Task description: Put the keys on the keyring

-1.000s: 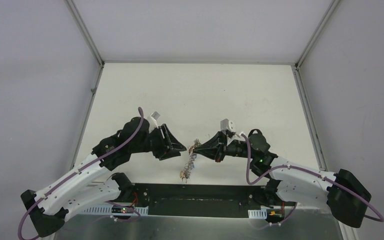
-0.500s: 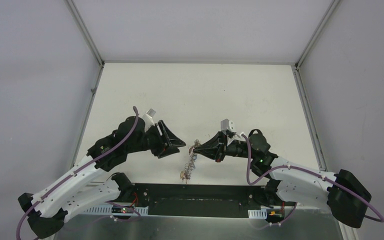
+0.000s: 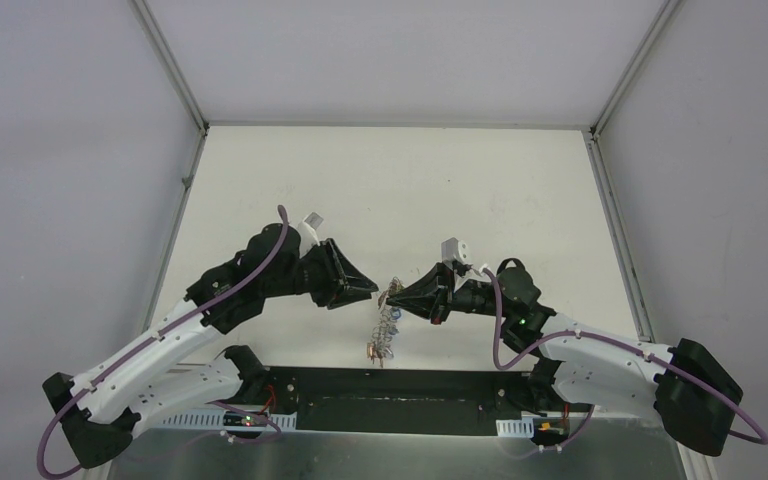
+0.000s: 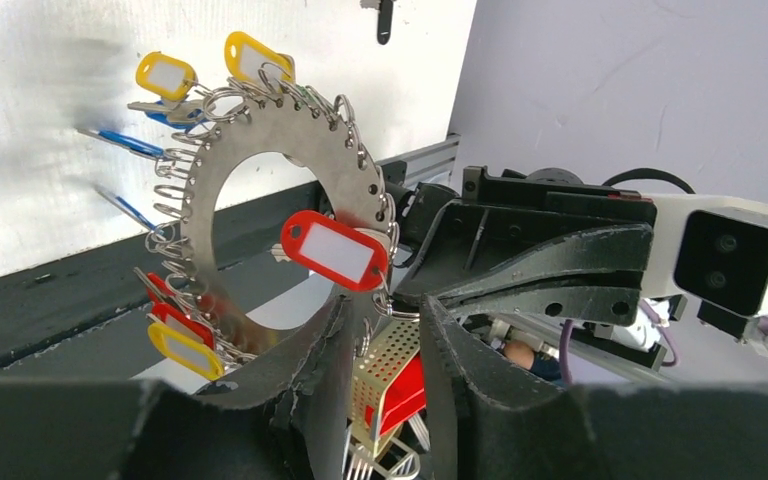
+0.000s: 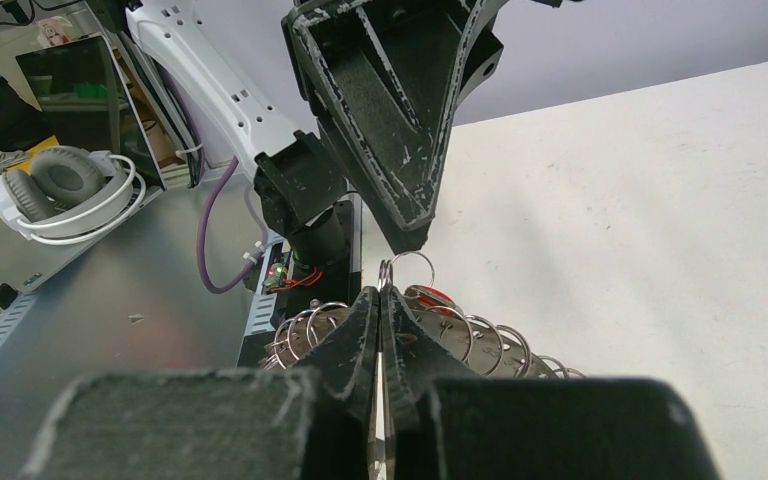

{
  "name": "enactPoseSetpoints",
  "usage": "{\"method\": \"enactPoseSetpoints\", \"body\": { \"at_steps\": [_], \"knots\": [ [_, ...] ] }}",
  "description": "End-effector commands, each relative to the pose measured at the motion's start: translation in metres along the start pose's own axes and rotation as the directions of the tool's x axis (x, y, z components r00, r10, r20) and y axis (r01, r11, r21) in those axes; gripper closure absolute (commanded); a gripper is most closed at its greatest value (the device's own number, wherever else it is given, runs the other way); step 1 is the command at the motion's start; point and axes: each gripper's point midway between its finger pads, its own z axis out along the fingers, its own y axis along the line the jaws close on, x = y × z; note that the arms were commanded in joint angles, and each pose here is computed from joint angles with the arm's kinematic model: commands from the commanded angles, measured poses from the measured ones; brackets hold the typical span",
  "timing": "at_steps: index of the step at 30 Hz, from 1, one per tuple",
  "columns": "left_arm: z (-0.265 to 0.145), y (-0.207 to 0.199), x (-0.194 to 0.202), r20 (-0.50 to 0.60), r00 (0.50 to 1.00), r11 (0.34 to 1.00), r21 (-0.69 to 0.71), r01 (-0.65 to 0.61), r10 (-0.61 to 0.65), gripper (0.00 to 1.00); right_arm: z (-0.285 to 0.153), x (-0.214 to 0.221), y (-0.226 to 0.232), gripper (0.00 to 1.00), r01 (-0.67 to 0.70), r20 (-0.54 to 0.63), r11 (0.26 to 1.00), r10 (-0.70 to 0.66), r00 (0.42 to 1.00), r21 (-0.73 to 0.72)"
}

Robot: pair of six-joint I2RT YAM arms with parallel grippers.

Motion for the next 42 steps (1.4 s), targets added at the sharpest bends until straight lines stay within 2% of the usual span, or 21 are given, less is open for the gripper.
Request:
{"method": "enactPoseSetpoints", "body": {
  "at_steps": [1,18,28,42],
  "knots": [
    [-0.004,-0.016,0.0,-0.004,0.999,0.997,0.067,0.038,-0.038,0.69,0.004,-0.028,0.005,1.0,0.069,0.087,0.997,-0.068,0.994,-0.016],
    [0.008,-0.007,0.008,-0.067,0.997,0.998,0.039,0.044,-0.041,0.78,0.005,-0.03,0.005,1.0,0.069,0.096,0.997,-0.067,0.993,-0.019],
    [0.01,0.0,0.008,-0.064,0.997,0.999,0.024,0.037,-0.036,1.0,0.006,-0.032,0.006,1.0,0.074,0.101,0.997,-0.071,0.992,-0.02],
    [0.012,0.017,0.014,-0.092,0.995,0.999,-0.018,0.04,-0.042,1.0,0.007,-0.04,0.007,1.0,0.089,0.127,0.996,-0.085,0.988,-0.026]
  ]
}}
